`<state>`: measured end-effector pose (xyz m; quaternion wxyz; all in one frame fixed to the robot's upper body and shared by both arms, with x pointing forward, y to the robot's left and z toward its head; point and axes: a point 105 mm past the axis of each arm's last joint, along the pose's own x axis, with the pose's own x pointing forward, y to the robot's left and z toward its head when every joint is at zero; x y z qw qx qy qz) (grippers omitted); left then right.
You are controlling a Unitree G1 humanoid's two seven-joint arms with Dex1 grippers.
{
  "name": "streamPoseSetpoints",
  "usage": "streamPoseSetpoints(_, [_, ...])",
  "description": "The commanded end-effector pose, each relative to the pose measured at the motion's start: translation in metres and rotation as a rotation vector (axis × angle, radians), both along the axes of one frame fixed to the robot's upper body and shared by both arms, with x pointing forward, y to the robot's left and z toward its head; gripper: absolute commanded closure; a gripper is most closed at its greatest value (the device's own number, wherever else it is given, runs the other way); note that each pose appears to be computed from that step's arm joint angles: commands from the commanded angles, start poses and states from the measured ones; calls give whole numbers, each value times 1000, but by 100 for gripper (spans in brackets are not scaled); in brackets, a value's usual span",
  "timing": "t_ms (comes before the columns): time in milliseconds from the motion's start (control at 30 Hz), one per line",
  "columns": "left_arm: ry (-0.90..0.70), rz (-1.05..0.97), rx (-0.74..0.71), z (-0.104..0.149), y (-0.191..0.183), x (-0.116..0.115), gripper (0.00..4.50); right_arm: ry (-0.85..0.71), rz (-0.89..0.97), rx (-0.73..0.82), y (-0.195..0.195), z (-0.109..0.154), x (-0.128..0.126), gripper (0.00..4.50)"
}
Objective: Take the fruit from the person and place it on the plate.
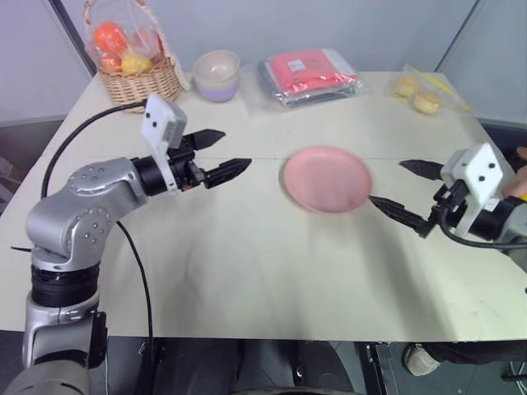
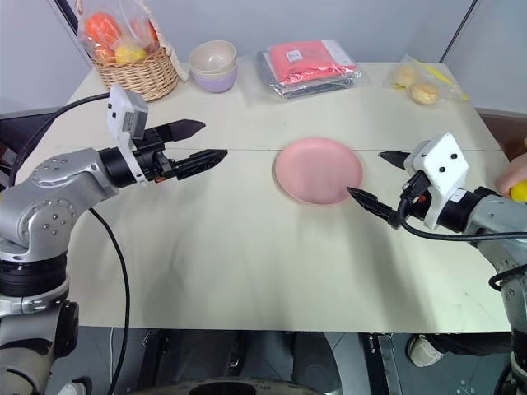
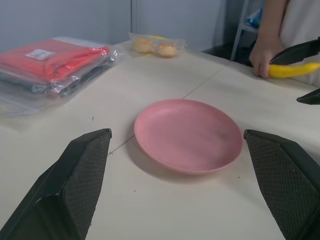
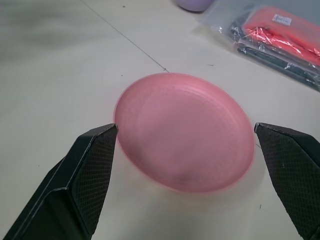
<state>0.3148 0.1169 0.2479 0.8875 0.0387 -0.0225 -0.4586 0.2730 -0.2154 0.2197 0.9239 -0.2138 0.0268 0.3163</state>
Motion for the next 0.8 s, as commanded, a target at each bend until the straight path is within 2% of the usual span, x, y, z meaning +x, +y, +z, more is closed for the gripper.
streamPoseSetpoints(33, [-41,-18,-2,8,-4,-2,7,-71,5,-19,1,16,-6,0])
streamPoseSetpoints(467, [-40,-25,-2,8,-6,-1,7,-82,6,-15,4,19,-6,0])
streamPoseSetpoints(633, [-43,-25,-2,9,-7,0,7,-146,21,68,16,36,3,0])
streamPoseSetpoints(800, [-47,-29,-1,9,-8,0,7,-201,40,193,41,58,23,0])
